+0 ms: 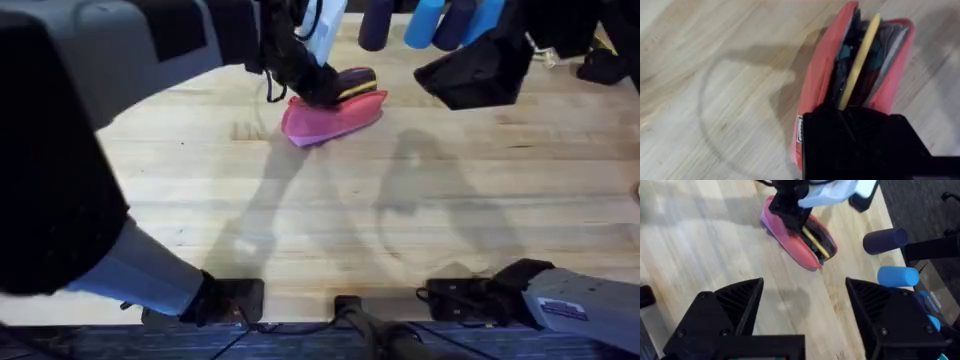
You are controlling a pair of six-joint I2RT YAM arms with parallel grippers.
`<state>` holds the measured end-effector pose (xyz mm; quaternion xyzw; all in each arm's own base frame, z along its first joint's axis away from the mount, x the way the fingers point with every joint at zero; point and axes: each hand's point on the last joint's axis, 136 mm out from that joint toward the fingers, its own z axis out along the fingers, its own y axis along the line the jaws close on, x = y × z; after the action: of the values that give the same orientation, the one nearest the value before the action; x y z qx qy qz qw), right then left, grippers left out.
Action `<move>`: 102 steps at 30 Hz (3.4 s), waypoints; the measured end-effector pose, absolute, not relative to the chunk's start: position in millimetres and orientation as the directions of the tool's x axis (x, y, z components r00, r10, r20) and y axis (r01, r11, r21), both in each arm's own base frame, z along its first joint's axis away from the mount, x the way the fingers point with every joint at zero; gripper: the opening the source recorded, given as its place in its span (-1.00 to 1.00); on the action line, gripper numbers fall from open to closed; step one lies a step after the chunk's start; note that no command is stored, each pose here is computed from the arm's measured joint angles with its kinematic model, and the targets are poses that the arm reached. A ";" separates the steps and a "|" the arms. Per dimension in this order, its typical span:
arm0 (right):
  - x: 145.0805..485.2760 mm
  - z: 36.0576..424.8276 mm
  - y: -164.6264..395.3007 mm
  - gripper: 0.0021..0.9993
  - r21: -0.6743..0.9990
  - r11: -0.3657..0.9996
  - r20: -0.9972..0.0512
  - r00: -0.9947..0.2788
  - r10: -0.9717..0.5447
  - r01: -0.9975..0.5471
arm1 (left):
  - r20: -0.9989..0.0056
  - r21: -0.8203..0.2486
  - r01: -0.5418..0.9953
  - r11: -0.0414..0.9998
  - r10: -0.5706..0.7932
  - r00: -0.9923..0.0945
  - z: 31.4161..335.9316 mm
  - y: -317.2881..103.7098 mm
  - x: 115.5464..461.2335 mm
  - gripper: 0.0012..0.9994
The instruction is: Unzip the bag, pick up the pens from the table one at a time and place them inside, then zip the bag closed.
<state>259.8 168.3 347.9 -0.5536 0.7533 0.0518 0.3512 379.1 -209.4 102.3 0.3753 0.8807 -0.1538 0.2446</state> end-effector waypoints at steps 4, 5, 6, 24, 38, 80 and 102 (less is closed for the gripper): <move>260.2 348.1 168.5 0.99 -0.312 0.382 -0.587 -0.140 -0.797 -0.870 | -0.513 -0.086 0.733 0.674 0.601 -0.613 89.0 -206.2 378.4 -0.92; 260.2 348.1 168.5 0.99 -0.312 0.382 -0.587 -0.140 -0.797 -0.870 | -0.512 -0.084 0.735 0.673 0.603 -0.611 88.3 -206.0 378.4 -0.92; 260.2 348.1 168.5 0.99 -0.312 0.382 -0.587 -0.140 -0.797 -0.870 | -0.512 -0.083 0.735 0.673 0.604 -0.610 88.3 -205.9 378.6 -0.92; 261.7 349.5 169.2 0.99 -0.317 0.383 -0.591 -0.135 -0.795 -0.868 | -0.502 -0.080 0.745 0.662 0.619 -0.604 86.9 -206.2 375.1 0.99; 261.6 349.5 169.2 0.99 -0.317 0.383 -0.592 -0.135 -0.795 -0.868 | -0.587 -0.038 0.753 0.657 0.595 -0.549 137.8 -205.4 370.3 0.99; 294.3 318.3 195.6 0.99 -0.235 0.361 -0.586 -0.164 -0.794 -0.903 | -0.638 0.141 0.770 0.622 0.652 -0.410 230.0 -63.1 314.8 0.99; 307.9 300.5 263.0 0.99 -0.215 0.293 -0.626 -0.099 -0.774 -0.932 | -0.708 0.067 0.920 0.385 0.669 -0.228 186.1 -34.5 310.9 0.99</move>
<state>307.9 263.0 300.5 -0.5826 0.7318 0.1185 0.3332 310.9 -34.5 186.1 0.5220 0.7611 -0.1868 0.3368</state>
